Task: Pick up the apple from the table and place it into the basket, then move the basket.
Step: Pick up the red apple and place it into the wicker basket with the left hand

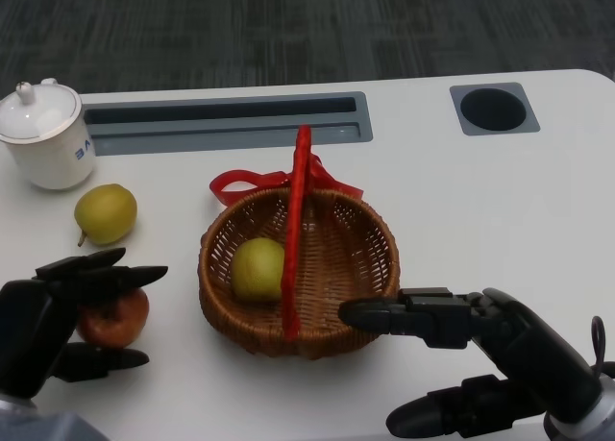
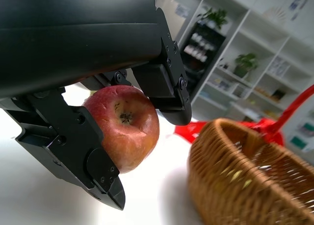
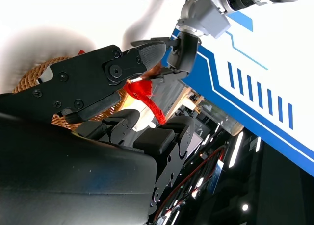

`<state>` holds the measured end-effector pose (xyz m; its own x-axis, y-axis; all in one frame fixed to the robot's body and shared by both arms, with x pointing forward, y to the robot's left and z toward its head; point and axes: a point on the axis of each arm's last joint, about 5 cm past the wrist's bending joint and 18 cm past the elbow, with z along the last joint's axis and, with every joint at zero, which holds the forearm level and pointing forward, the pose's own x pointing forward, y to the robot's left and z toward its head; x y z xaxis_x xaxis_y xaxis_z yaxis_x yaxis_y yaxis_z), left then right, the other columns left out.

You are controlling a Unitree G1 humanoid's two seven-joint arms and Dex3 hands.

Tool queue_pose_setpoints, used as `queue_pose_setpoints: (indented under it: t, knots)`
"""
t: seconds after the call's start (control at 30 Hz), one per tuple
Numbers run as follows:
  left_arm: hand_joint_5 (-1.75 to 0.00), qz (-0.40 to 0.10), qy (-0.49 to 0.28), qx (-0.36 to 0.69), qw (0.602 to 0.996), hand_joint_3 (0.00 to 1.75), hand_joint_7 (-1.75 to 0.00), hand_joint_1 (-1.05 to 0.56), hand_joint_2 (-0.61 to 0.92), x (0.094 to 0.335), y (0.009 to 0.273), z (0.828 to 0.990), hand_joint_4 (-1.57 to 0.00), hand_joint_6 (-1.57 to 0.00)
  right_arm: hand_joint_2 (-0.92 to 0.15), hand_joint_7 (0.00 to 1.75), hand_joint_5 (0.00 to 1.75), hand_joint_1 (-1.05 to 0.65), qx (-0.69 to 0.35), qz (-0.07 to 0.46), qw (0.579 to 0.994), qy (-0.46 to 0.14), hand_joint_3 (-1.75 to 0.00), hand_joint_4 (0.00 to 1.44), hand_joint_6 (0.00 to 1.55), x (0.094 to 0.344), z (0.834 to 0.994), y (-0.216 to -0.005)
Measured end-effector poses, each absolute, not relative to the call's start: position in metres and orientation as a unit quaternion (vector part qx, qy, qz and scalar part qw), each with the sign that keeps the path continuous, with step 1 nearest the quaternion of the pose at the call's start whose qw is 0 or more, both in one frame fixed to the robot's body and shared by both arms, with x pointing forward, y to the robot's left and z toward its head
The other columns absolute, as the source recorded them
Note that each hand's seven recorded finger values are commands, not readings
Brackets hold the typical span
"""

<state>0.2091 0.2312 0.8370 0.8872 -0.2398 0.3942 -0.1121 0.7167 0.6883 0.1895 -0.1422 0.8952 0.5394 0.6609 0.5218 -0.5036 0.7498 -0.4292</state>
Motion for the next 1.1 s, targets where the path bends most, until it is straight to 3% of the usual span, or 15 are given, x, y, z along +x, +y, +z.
queue_pose_setpoints:
  t: [0.5, 0.87, 1.1]
  knots:
    - [-0.02, 0.006, -0.382, 0.294, 0.876, 0.01, -0.02, -0.12, 0.72, 0.207, 0.229, 0.874, -1.30, -1.22, -0.85, 0.00, 0.00, -0.43, -0.112, 0.338, 0.870, -0.342, 0.00, 0.69, 0.64, 0.190, 0.894, -0.142]
    - [-0.01, -0.015, -0.457, 0.218, 0.862, 0.00, -0.01, -0.15, 0.73, 0.210, 0.208, 0.901, -1.30, -1.23, -0.85, 0.00, 0.00, -0.42, -0.109, 0.339, 0.869, -0.343, 0.00, 0.69, 0.64, 0.191, 0.893, -0.141]
    - [-0.01, -0.042, -0.461, 0.185, 0.867, 0.00, -0.01, -0.17, 0.72, 0.212, 0.191, 0.908, -1.30, -1.23, -0.85, 0.00, 0.00, -0.42, -0.109, 0.339, 0.869, -0.343, 0.00, 0.69, 0.64, 0.191, 0.893, -0.141]
